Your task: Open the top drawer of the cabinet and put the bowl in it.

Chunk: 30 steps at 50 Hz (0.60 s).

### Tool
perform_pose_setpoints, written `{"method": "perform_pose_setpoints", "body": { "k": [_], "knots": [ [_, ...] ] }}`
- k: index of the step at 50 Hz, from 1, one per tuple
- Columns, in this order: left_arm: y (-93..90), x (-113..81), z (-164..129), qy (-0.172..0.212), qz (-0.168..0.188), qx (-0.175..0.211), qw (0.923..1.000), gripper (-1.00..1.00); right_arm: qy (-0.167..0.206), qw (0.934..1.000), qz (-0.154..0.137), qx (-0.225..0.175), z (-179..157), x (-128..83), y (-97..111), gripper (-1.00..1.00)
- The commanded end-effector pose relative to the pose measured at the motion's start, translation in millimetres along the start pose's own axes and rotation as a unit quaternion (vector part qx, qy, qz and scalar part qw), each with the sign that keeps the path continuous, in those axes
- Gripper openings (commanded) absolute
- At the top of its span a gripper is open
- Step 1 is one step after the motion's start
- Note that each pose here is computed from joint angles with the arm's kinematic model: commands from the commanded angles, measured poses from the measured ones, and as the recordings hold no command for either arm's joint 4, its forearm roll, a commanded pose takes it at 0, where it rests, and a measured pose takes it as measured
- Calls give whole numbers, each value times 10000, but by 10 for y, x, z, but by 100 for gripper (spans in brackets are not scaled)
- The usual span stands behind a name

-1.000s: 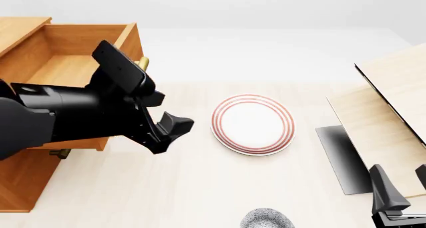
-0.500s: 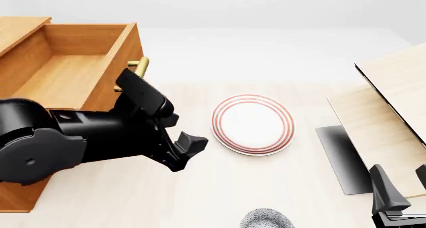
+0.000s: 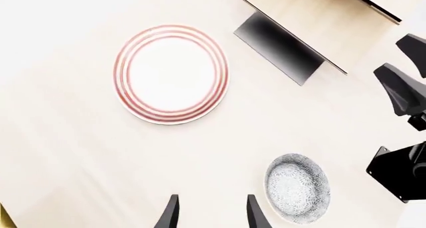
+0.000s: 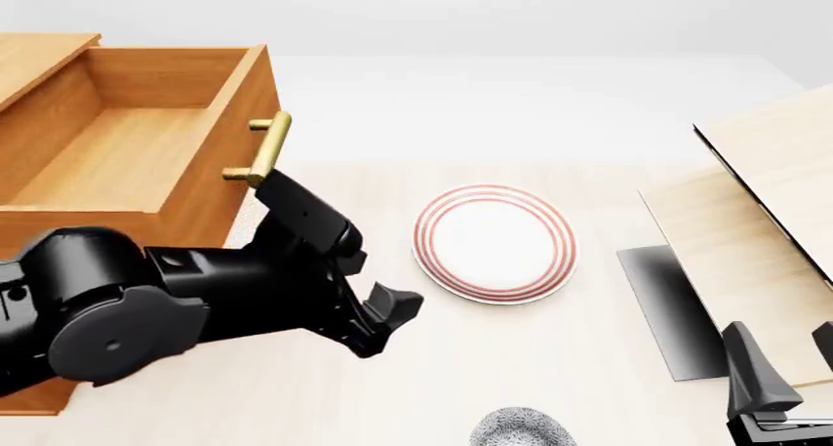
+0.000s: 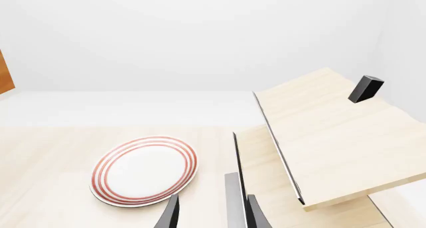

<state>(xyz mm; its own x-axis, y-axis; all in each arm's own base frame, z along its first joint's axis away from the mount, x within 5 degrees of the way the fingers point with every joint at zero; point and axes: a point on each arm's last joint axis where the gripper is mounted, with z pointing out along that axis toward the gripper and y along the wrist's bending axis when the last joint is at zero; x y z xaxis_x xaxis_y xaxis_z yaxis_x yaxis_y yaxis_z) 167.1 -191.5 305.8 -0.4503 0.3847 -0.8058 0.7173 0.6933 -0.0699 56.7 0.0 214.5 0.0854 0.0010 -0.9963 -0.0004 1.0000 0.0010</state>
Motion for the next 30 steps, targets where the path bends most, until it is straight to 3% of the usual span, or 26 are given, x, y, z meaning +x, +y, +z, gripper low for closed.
{"method": "perform_pose_setpoints", "body": {
  "k": [1,30],
  "knots": [
    [-33,110,131,85,-122,57,9999,100,1,10000,-3,0,0,2,0,100],
    [-165,216,423,187,-289,241,9991,100,-1,10000,-1,1,-1,1,0,100]
  ]
}}
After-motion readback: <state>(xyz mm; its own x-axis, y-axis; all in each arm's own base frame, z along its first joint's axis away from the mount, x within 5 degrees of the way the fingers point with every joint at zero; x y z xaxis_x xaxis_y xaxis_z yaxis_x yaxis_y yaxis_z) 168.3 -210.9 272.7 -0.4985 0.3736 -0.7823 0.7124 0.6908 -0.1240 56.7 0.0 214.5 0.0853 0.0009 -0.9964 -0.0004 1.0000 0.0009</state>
